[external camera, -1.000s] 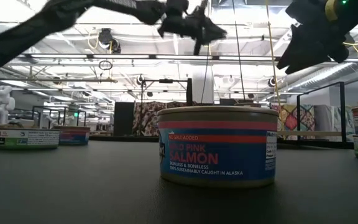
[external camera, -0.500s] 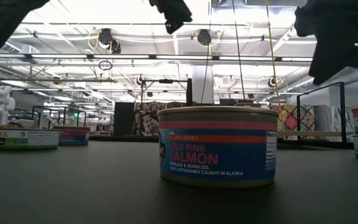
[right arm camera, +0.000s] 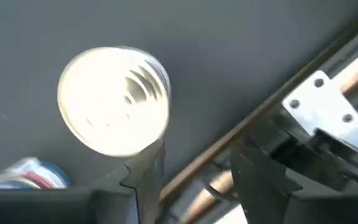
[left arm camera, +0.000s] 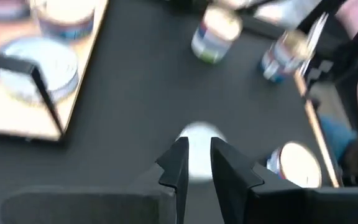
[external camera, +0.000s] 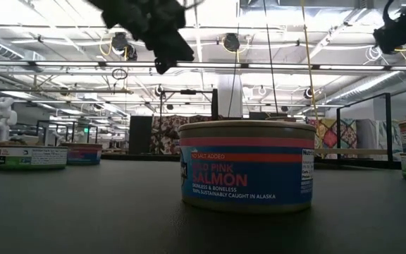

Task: Stack canned seafood by type on shelf
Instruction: Put the blue pink tuna can on the shelf

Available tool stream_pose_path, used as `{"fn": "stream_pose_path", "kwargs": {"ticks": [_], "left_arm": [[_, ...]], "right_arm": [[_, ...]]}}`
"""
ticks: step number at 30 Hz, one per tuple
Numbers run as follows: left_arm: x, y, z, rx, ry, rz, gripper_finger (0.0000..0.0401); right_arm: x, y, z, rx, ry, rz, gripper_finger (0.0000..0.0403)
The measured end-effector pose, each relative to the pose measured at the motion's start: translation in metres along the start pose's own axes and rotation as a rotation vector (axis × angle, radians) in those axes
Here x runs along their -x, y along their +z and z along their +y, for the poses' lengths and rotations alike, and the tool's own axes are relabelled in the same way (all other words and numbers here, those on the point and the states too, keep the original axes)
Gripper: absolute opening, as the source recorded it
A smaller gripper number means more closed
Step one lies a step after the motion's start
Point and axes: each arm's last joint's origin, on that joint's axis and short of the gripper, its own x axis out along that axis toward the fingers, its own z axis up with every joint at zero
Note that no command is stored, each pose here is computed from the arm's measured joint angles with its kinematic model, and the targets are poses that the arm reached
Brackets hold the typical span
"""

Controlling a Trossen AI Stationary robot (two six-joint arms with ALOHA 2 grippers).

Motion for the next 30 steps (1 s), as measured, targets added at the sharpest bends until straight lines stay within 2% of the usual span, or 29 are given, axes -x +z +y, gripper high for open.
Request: {"fn": "stream_pose_path", "kwargs": {"ticks": [6, 9, 11, 13, 17, 30], "left_arm": [[-0.013, -0.045, -0.015, -0.097, -0.111, -0.354, 0.0067], [-0.014, -0.059, -0.019, -0.172, -0.150, -0.505, 0.0067], [-0.014, -0.063, -0.019, -0.197, -0.137, -0.583, 0.0067], [-0.013, -0.064, -0.016, -0.182, -0.128, -0.609, 0.0067], [-0.010, -0.061, -0.015, -0.185, -0.121, -0.635, 0.0067], [-0.012, -0.063, -0.013, -0.176, -0.108, -0.608, 0.0067]], "right_arm": [[-0.009, 0.006, 0.005, 0.064, 0.088, 0.048, 0.0173], [-0.016, 0.010, 0.005, 0.103, 0.122, 0.064, 0.0173], [-0.022, 0.012, 0.002, 0.109, 0.115, 0.085, 0.0173], [-0.029, 0.014, 0.000, 0.110, 0.101, 0.103, 0.0173], [-0.032, 0.023, 0.005, 0.138, 0.178, 0.047, 0.0166], [-0.050, 0.041, 0.010, 0.087, 0.094, 0.109, 0.0155]]}}
